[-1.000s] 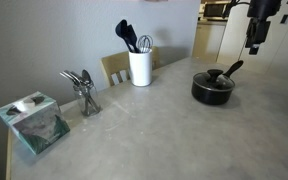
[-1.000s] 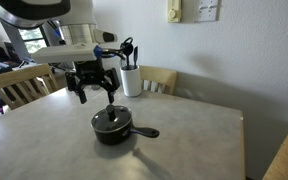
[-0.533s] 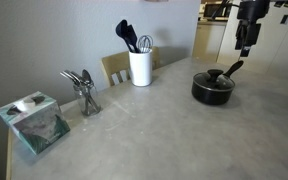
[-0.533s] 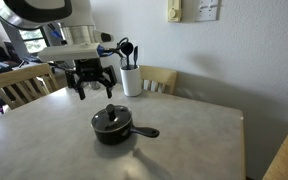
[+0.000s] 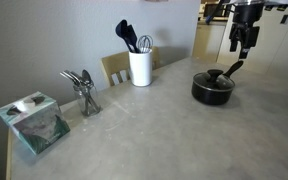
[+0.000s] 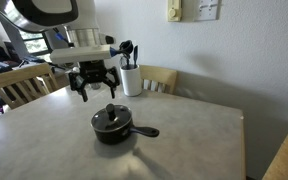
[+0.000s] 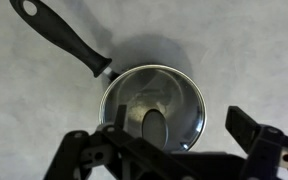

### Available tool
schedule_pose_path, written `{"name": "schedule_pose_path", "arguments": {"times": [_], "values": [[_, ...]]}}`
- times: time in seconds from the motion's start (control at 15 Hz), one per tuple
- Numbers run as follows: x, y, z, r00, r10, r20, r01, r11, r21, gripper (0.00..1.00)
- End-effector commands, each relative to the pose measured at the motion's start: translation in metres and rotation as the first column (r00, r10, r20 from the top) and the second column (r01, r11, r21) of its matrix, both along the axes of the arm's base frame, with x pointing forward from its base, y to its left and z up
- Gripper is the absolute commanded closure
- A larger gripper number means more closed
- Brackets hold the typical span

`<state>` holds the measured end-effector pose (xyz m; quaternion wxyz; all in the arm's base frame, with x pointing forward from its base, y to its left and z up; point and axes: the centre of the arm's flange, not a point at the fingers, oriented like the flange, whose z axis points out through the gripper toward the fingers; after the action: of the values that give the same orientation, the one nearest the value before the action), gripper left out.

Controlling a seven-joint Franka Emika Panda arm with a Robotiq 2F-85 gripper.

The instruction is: Remove the lid from the black pot and place it on the table

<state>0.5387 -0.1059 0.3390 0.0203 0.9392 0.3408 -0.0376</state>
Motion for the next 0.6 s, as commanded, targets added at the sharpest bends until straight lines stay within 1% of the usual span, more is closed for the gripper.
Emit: {"name": "schedule_pose_path", "arguments": {"times": [0.0, 0.53], "values": [[0.0, 0.003, -0.01, 1.0, -0.002, -0.011, 0.002, 1.0, 0.003, 0.0], [0.024, 0.019, -0.05, 0.999, 0.044, -0.004, -0.044, 0.999, 0.014, 0.0]]}}
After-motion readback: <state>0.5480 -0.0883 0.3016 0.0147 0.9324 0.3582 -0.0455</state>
